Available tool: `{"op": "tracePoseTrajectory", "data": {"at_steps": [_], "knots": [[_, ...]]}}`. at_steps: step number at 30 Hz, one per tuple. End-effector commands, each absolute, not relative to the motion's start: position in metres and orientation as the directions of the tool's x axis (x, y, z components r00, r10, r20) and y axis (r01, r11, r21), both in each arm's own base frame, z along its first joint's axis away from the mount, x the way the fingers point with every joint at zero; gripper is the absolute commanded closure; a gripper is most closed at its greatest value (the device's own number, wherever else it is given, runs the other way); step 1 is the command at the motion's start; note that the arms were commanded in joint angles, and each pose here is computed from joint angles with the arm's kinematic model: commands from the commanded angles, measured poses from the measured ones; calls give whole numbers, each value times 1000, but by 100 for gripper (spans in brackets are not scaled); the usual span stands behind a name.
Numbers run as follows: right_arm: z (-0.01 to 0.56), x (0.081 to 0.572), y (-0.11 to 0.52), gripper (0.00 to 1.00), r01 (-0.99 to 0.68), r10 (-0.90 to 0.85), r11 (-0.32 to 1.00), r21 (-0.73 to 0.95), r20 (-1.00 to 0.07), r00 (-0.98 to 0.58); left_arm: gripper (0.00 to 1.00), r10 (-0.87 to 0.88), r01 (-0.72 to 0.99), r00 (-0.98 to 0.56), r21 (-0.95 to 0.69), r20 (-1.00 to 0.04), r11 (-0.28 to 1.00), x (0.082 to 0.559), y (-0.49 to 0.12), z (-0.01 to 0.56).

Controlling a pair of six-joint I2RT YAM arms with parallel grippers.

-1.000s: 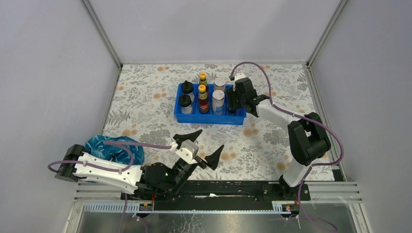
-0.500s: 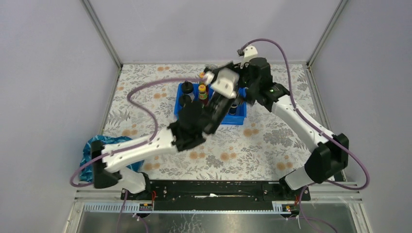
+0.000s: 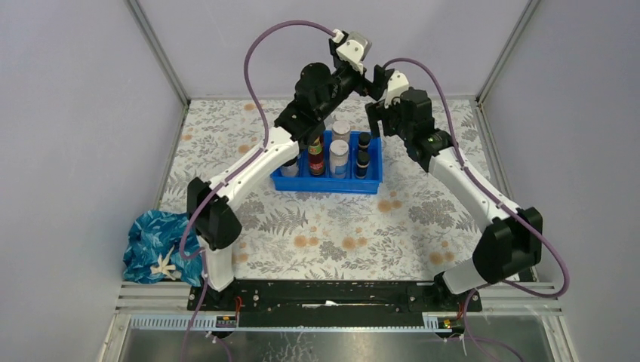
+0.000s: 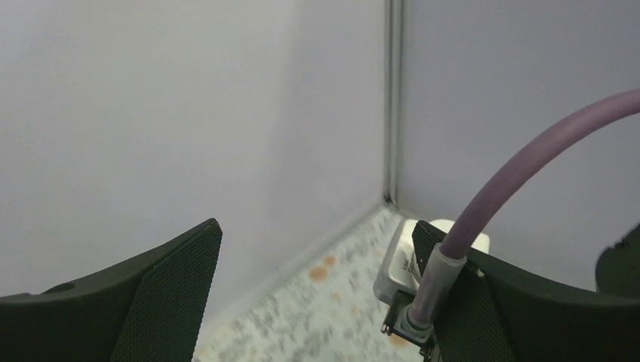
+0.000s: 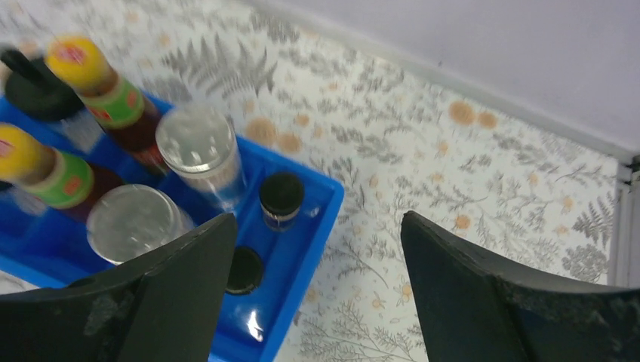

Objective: Organize the condiment bottles
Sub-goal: Reset both arms

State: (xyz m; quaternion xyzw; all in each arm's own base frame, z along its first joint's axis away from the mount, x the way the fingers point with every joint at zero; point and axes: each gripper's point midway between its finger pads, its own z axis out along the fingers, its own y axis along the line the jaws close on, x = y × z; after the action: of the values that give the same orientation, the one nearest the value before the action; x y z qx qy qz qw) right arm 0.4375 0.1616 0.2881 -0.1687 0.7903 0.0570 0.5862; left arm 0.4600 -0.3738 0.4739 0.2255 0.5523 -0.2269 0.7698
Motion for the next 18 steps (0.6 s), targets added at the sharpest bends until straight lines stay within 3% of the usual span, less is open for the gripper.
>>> {"op": "tracePoseTrajectory", "data": {"at_steps": [1,9,18], "knots": [[357,463,123,13,-240,-47,970,-37,-998,-37,1,24,364,56,43,-998,931,560,-243,371],[332,500,78,13,-191,31,981,43,-997,-66,1,-49,280,-13,-50,-999,959,600,-153,326],[305,524,76,13,-180,9,983,32,-992,-127,2,-135,478,36,-102,-990,872,585,-179,341]]}}
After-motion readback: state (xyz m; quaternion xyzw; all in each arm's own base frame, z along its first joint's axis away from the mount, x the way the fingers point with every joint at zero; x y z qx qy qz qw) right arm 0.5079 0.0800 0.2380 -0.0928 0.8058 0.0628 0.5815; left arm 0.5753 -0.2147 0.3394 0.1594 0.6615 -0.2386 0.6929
